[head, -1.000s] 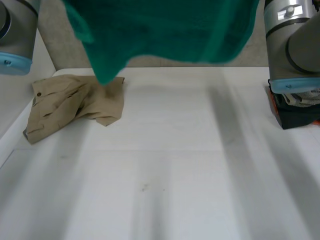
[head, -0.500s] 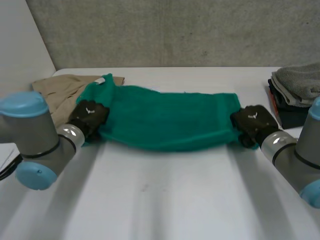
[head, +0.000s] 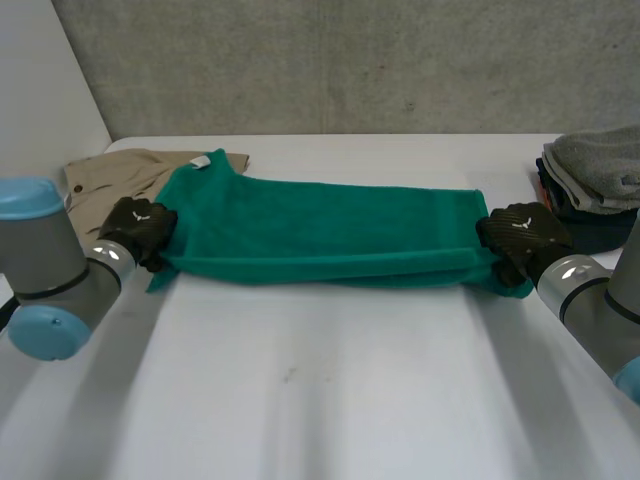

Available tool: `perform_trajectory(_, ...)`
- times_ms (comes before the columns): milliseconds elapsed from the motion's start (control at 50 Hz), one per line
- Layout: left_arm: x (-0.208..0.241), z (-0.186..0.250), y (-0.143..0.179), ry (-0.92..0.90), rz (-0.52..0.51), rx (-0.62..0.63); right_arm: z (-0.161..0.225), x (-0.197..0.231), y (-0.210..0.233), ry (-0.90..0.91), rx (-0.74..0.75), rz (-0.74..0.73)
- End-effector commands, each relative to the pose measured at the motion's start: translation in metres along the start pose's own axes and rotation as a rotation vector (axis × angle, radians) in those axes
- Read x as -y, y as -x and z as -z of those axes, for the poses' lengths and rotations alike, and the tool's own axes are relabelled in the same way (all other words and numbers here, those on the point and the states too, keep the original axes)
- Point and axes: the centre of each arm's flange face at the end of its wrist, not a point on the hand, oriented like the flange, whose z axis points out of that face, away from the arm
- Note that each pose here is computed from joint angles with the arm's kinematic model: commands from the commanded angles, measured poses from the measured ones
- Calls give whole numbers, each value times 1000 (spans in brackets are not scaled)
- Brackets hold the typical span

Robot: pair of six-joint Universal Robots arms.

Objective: Fold the laundry.

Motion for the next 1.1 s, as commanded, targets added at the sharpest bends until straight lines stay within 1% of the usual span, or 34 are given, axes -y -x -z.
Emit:
perform_trajectory(20,11,19,5,37,24,-72,6,6,-5,3,-3,1)
perform_trajectory(120,26,49,18,96,40,-80,24,10,-8,84,58,39)
perform_trajectory(200,28,77,17,175,36,-124,43,13,-13,187,163,122)
perform_trajectory(220,28,89,13,214,8,-152,52,12,-16,258,223,158)
perform_trajectory(280,23,109,2,294,-60,-234,70,7,-20,394,325,216)
perform_trajectory(300,18,123,-6,357,-118,-300,80,4,-22,478,400,265)
perform_trajectory(340,13,135,-13,414,-176,-365,91,2,-24,544,482,315)
perform_trajectory(360,11,139,-15,439,-200,-393,94,2,-24,561,514,344)
perform_trajectory(380,8,147,-19,477,-245,-439,95,3,-26,558,530,395)
perform_trajectory(440,11,149,-21,485,-301,-458,86,1,-25,536,491,399)
perform_trajectory(460,16,144,-22,459,-312,-438,78,2,-26,510,442,392)
perform_trajectory(520,24,130,-24,409,-313,-392,66,3,-29,473,370,363)
perform_trajectory(600,42,94,-19,320,-310,-268,40,-5,-31,426,282,308)
perform_trajectory(660,54,73,-17,244,-311,-206,27,-7,-34,400,234,302)
perform_trajectory(700,65,50,-18,152,-313,-163,15,-8,-37,385,181,316)
perform_trajectory(740,71,37,-20,100,-314,-145,7,-11,-41,386,137,329)
perform_trajectory(760,76,25,-24,52,-319,-138,-1,-12,-46,382,92,337)
perform_trajectory(840,82,0,-36,-32,-329,-133,-18,-15,-54,350,0,357)
perform_trajectory(980,86,-35,-50,-112,-360,-80,-45,-15,-62,212,-126,361)
perform_trajectory(1100,84,-55,-62,-158,-392,-63,-66,-16,-64,130,-189,380)
